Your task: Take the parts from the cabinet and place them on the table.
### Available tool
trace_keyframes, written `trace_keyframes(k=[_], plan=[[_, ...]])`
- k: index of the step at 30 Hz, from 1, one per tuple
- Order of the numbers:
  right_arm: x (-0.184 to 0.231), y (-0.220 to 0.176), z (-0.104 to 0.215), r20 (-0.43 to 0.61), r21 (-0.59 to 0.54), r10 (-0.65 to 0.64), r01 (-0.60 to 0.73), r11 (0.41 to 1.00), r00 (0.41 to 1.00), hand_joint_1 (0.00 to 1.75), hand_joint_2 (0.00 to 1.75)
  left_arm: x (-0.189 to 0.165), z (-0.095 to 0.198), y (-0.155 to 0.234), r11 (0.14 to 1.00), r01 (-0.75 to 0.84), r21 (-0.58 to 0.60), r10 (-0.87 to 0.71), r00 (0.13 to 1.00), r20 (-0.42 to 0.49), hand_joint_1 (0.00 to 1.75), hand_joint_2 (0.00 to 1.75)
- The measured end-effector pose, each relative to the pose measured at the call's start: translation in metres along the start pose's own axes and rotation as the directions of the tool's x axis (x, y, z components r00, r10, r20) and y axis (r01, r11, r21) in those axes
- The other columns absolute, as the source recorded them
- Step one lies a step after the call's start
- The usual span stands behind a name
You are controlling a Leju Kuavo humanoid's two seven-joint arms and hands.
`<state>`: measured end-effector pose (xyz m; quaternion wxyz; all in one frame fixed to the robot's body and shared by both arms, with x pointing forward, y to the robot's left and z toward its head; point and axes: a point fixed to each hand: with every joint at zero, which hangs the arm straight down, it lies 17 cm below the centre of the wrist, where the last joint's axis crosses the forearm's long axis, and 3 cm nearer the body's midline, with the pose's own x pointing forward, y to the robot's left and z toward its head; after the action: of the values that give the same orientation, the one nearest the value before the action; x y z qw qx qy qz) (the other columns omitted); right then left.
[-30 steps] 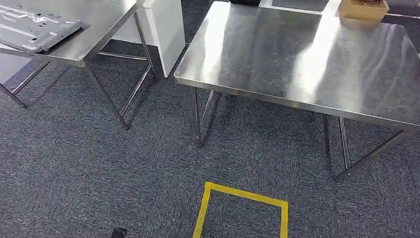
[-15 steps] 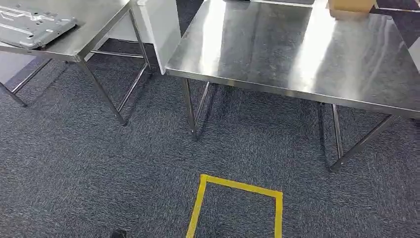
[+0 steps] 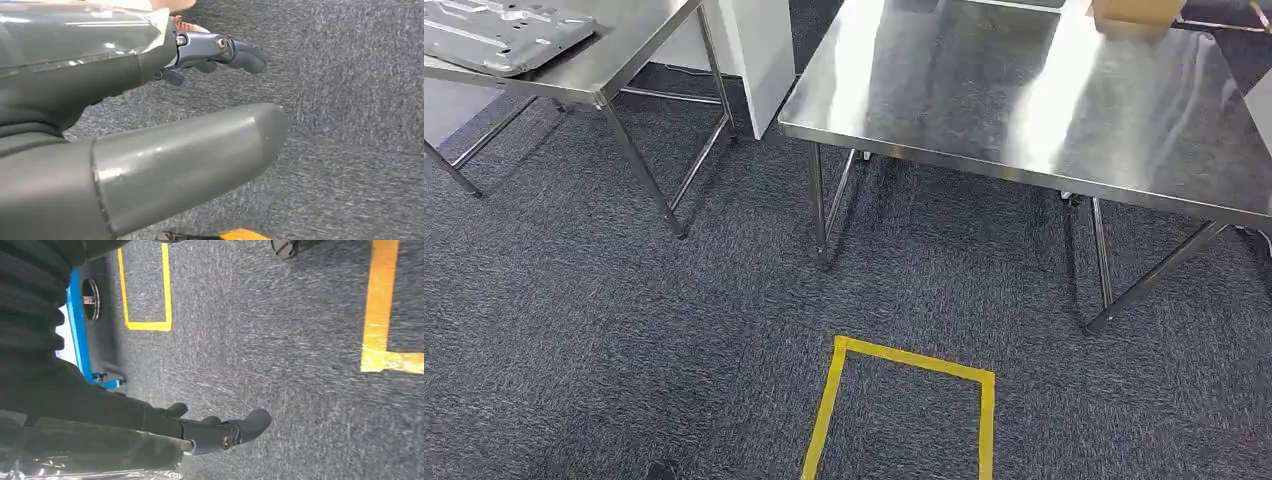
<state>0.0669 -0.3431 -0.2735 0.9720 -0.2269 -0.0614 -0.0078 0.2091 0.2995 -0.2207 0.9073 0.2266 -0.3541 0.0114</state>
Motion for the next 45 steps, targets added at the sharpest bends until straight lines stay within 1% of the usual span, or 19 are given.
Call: trace_keyframes(k=[21, 33, 45], plan=[[0.0014, 0.0038, 0.0017, 0.001, 0.003, -0.008, 0.008, 1.000, 1.000, 0.00, 1.75, 0.0029, -0.0018, 0.0006, 1.000, 0.002, -0.003, -0.002, 1.000, 0.008, 0.00, 0.00], [0.0041, -0.0040, -0.0015, 0.012, -0.007, -0.008, 0.008, 1.000, 1.000, 0.00, 1.75, 0.0040, -0.0009, -0.0020, 1.000, 0.000, -0.007, 0.000, 1.000, 0.008, 0.00, 0.00], [-0.0029, 0.0006, 0.0003, 0.001, 0.001, -0.005, 0.005, 1.000, 1.000, 0.00, 1.75, 0.0003, -0.0016, 0.0021, 1.000, 0.006, -0.001, -0.006, 1.000, 0.002, 0.00, 0.00]])
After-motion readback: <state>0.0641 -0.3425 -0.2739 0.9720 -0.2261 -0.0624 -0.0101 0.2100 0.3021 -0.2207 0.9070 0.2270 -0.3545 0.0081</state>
